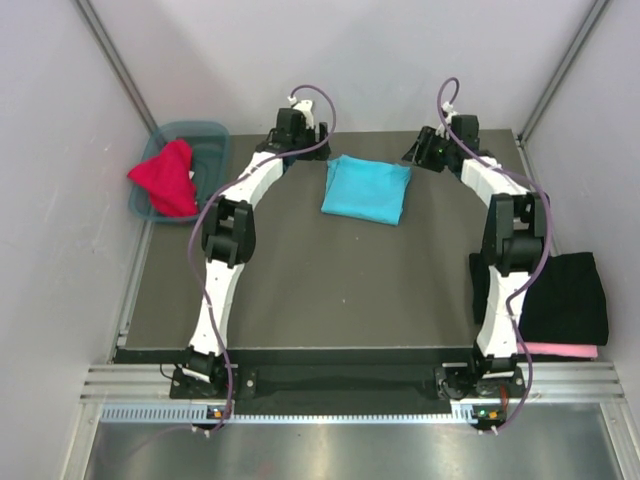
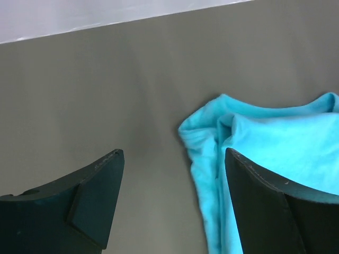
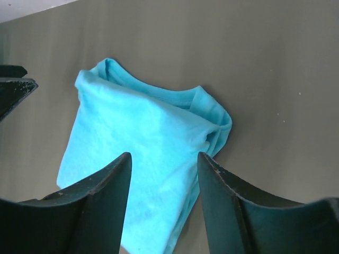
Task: Fold and stack the t-shirts
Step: Fold the tshirt, then neatly place the folded tshirt to the corner
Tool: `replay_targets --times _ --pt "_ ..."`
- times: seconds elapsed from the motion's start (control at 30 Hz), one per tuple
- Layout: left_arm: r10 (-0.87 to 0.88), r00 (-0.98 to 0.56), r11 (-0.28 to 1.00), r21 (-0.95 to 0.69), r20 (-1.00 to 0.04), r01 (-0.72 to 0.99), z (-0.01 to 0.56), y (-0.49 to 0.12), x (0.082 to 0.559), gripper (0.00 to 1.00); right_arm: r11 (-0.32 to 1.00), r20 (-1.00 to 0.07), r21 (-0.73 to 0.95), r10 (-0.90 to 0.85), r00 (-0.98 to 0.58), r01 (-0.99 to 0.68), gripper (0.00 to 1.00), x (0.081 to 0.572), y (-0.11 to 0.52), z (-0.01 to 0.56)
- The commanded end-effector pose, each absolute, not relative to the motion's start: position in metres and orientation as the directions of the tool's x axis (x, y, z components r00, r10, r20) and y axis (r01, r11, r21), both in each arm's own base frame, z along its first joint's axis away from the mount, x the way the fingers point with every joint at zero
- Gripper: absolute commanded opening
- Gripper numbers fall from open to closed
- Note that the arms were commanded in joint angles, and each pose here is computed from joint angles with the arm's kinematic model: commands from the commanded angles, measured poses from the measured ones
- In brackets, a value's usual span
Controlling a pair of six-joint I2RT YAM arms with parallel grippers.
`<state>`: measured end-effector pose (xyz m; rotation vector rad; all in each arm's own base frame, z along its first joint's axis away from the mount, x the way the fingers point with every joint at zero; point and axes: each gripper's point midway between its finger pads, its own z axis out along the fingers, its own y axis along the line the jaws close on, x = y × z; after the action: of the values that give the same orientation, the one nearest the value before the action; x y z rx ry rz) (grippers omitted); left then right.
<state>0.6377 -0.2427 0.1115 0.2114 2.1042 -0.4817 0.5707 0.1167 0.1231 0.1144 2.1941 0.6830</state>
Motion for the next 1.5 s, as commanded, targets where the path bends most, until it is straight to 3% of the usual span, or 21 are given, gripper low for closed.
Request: replay_targets --times 0.0,0.23,0.47,0.63,0.97,1.2,1.47 --pt "-0.07 -0.359 0.939 -0.183 -0.931 0.29 0.224 -0.22 0.642 0.81 0.858 -0.784 0.457 0.263 -0.563 -0.236 0.53 0.569 0.108 0.19" --pt "-0.002 -0.578 0.785 -0.36 -0.816 0.504 0.198 -0.255 0.564 0.73 0.817 -0.612 0.555 0.274 -0.742 -0.156 0.59 0.51 0.109 0.124" --pt "0.021 -0.72 0.491 -0.62 -0.694 0.612 0.187 -0.296 0.504 0.66 0.742 -0.517 0.656 0.312 -0.797 -0.135 0.64 0.516 0.12 0.09" --pt "0.076 -0.765 0.408 -0.68 -0.64 0.609 0.164 -0.309 0.485 0.65 0.687 -0.44 0.723 0.378 -0.815 -0.072 0.68 0.528 0.115 0.069" --pt "0.153 -0.848 0.432 -0.737 -0.508 0.52 0.089 -0.308 0.464 0.64 0.655 -0.329 0.755 0.421 -0.845 0.032 0.69 0.524 0.124 0.025" --pt "0.173 -0.862 0.477 -0.725 -0.477 0.497 0.061 -0.304 0.463 0.64 0.636 -0.238 0.767 0.403 -0.883 0.084 0.69 0.507 0.154 -0.003" --pt "0.19 -0.874 0.494 -0.725 -0.447 0.479 0.047 -0.304 0.453 0.64 0.652 -0.24 0.754 0.378 -0.894 0.073 0.68 0.517 0.176 -0.011"
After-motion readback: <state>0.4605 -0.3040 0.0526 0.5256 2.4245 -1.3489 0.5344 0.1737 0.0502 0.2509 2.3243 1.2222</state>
